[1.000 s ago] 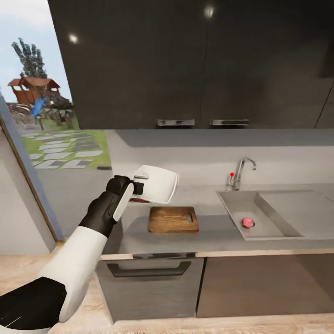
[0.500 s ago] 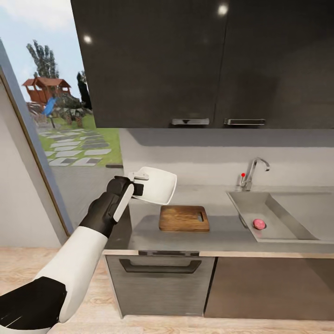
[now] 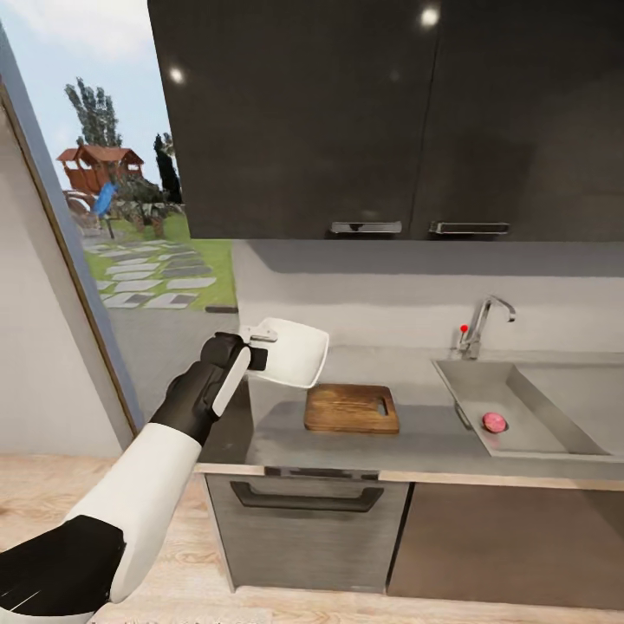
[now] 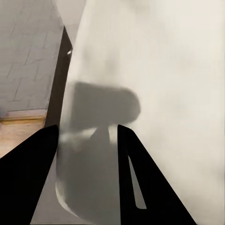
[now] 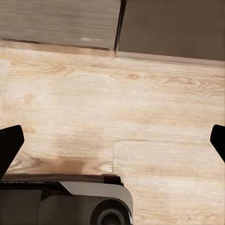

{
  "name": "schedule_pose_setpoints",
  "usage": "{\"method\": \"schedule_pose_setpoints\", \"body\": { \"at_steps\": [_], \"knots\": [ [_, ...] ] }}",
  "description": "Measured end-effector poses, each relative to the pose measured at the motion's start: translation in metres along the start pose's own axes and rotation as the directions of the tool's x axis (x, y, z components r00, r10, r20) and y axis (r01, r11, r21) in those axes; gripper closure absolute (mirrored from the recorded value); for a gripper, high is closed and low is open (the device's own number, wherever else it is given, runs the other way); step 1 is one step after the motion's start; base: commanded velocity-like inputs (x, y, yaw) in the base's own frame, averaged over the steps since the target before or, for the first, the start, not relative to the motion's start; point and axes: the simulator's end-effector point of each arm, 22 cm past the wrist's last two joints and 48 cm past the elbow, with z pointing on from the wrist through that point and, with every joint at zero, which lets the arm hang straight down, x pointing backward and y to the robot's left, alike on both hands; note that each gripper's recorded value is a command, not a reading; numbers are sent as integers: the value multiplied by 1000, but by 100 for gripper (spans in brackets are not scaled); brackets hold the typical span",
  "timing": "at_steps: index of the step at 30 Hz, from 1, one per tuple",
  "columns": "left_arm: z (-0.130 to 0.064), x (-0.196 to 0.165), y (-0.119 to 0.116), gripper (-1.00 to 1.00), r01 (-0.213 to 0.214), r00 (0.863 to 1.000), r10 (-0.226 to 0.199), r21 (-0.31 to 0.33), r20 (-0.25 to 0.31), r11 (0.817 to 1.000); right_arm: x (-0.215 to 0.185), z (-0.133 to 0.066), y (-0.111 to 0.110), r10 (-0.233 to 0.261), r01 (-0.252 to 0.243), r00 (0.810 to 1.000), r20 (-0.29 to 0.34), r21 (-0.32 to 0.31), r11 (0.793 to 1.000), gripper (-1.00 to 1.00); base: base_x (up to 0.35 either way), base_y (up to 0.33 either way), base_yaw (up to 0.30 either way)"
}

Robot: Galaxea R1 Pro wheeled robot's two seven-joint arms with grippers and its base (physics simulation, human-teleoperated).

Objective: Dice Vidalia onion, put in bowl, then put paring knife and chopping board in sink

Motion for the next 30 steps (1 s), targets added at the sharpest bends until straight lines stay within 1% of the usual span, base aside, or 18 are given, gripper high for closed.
{"method": "schedule_pose_setpoints", "body": {
  "at_steps": [3,4,6,8,12,19,30],
  "knots": [
    [3,4,3,100,3,1000,-3,-5,-10,1000,0,0,0,0,0,1000,-1,0,1000,-100,0,0,100],
    [3,4,6,100,14,1000,-14,-6,-12,1000,0,0,0,0,0,1000,0,0,1000,-100,0,0,39],
    [4,5,15,100,50,999,-50,-10,-19,999,0,0,0,0,0,1000,0,0,1000,-100,0,0,22],
    [5,6,20,100,77,997,-78,-8,-24,997,0,0,0,0,0,1000,-1,0,1000,-100,0,0,11],
    [9,12,24,100,101,994,-101,-7,-41,995,0,0,0,0,0,1000,-1,0,1000,-100,0,0,4],
    [18,30,22,100,103,991,-103,-9,-86,995,0,0,0,0,0,1000,0,0,1000,-100,0,0,0],
    [23,42,22,100,99,988,-100,-12,-115,995,0,0,0,0,0,1000,-1,-1,1000,-100,0,0,0]
  ]
}}
